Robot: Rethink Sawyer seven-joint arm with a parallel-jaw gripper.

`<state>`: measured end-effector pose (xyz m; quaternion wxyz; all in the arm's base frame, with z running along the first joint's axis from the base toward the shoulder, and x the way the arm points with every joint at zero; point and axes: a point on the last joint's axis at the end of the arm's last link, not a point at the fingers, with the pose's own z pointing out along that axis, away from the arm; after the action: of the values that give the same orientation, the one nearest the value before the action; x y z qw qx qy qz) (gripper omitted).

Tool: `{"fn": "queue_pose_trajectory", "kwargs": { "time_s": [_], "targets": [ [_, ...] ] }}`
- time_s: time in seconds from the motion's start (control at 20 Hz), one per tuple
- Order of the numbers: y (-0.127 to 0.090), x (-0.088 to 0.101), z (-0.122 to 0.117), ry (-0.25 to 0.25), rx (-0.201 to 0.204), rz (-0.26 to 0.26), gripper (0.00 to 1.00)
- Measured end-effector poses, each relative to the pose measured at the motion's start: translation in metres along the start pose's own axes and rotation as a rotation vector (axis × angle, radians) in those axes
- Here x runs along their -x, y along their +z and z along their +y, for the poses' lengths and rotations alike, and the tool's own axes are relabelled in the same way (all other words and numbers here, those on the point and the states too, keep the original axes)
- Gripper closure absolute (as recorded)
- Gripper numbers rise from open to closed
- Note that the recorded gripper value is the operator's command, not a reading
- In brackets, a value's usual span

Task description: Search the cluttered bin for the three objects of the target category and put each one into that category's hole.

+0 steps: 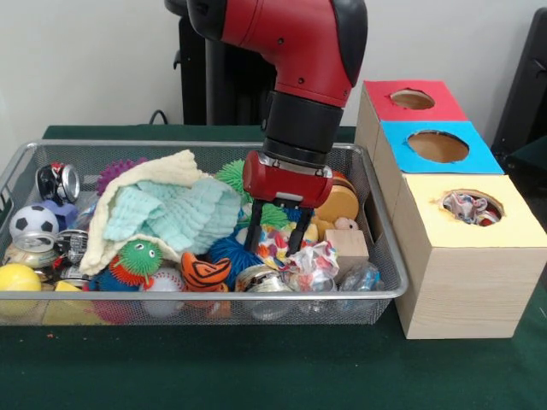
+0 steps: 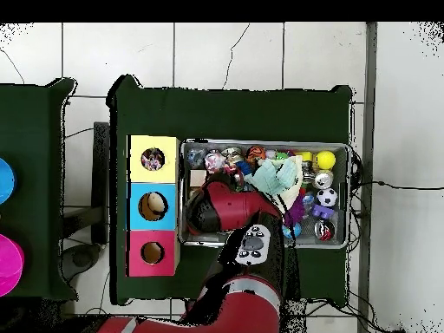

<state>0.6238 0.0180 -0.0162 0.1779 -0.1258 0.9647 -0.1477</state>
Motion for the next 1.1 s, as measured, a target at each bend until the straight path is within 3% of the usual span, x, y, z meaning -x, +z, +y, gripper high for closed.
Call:
{"fn": "queue_pose_trajectory", "kwargs": {
  "time_s": [0.05,0.1,0.5,0.75,1.1],
  "targets": [
    [0.0,0.001,0.0,0.006,0.0,0.0,0.0],
    [0.0,0.001,0.0,0.008,0.0,0.0,1.0],
    [0.002,0.001,-0.005,0.021,0.002,0.0,1.0],
    [0.001,0.006,-0.021,0.083,0.026,-0.005,1.0],
    [-0.033,0.023,-0.04,0.188,0.105,0.031,1.0]
  ]
}}
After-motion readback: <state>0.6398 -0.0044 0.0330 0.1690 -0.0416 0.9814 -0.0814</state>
